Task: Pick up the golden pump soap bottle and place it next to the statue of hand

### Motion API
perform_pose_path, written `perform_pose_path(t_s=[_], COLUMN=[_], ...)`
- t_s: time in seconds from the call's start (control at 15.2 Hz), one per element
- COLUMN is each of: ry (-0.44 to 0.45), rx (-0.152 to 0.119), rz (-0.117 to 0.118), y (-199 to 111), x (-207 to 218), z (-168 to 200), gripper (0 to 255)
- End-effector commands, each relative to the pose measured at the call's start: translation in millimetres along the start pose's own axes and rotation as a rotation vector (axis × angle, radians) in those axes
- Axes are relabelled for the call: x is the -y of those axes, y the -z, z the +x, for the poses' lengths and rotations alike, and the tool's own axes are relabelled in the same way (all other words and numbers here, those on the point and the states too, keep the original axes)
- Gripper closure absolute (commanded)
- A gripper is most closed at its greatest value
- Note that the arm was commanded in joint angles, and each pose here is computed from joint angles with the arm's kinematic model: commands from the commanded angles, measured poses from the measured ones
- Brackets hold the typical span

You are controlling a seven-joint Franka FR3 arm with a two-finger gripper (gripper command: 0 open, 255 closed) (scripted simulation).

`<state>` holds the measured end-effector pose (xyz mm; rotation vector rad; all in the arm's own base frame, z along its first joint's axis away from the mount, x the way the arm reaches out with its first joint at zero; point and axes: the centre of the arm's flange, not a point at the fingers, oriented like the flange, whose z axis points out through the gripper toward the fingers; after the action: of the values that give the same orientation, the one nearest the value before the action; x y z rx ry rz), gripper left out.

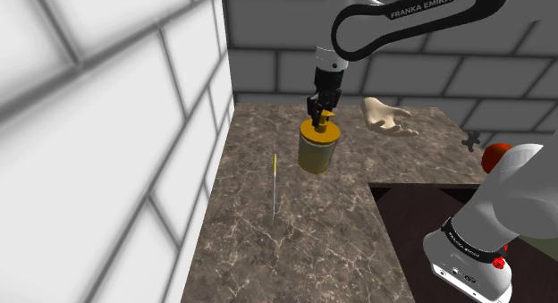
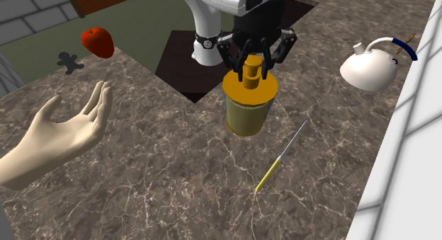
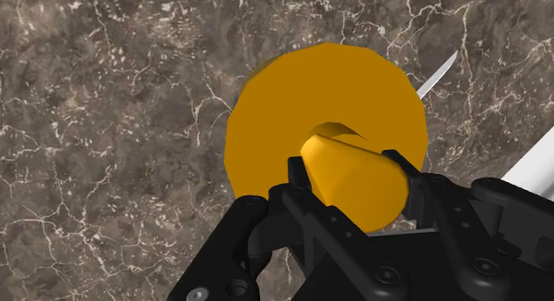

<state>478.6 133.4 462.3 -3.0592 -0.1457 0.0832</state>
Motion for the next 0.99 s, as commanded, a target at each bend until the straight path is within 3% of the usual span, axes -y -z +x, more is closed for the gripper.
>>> perform_pose_path(t_s=[0.0,0.92], ry=[0.0,0.0], rx=[0.0,0.0], rz=[0.0,0.0], y=[11,84], x=[0,6], z=[-1,-4], gripper=[255,255])
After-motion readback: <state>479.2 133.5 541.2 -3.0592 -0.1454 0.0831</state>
